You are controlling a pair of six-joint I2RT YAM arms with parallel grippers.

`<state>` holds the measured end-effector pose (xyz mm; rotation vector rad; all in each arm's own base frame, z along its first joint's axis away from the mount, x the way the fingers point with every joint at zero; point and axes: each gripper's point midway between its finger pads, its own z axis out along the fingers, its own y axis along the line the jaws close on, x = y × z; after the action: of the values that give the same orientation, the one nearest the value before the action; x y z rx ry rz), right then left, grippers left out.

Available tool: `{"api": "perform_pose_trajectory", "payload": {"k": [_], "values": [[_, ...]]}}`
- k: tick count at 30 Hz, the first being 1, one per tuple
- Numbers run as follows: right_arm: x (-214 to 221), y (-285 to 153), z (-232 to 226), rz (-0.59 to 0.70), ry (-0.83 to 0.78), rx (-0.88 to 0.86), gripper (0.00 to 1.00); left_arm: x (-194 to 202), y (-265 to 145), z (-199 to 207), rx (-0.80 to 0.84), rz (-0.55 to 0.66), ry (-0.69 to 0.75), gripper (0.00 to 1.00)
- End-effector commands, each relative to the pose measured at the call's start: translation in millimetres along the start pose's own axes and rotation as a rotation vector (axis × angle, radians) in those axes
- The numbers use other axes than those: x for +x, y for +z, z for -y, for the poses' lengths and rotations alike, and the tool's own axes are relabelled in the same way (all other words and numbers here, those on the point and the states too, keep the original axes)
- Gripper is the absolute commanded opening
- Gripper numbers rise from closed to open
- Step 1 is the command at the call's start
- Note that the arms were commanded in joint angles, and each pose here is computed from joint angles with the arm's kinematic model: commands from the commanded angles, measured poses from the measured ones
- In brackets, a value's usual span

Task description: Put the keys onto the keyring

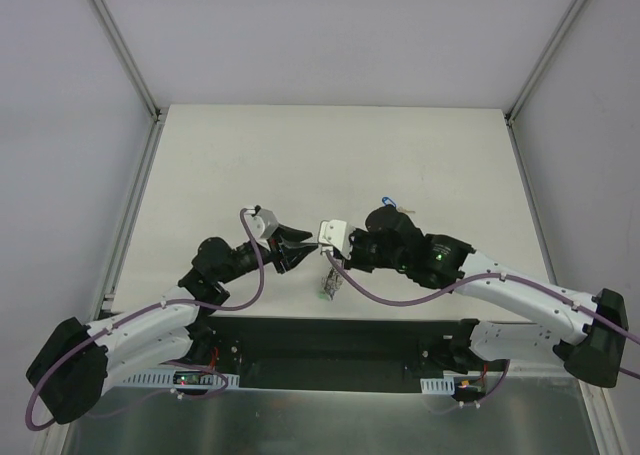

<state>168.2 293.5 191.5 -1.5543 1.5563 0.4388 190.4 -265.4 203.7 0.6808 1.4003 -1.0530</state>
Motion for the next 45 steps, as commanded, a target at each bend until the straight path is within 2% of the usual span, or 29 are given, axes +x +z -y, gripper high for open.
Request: {"api": "perform_pose_trajectory", "payload": {"k": [1, 4, 13, 23, 32, 43, 45], "values": [[-24, -12, 5, 0.043, -0.052, -0.024, 0.01, -10, 3, 1, 0.045, -0.042, 0.113, 0.37], [-25, -12, 4, 0.041, -0.057, -0.033, 0.01, -3, 8, 13, 0.148, -0.112, 0.097, 0.43], [-26, -14, 0, 0.042, -0.056, -0.058, 0.01, 7, 24, 34, 0.381, -0.188, 0.106, 0.50], [-30, -14, -4, 0.059, -0.051, -0.084, 0.01, 14, 26, 53, 0.597, -0.216, 0.139, 0.47], [-32, -16, -6, 0.070, -0.050, -0.092, 0.01, 27, 29, 53, 0.632, -0.255, 0.094, 0.42], [-31, -16, -7, 0.066, -0.045, -0.092, 0.01, 33, 28, 54, 0.647, -0.281, 0.053, 0.14], [-31, -16, -5, 0.065, -0.046, -0.084, 0.01, 34, 28, 53, 0.640, -0.285, 0.051, 0.03]]}}
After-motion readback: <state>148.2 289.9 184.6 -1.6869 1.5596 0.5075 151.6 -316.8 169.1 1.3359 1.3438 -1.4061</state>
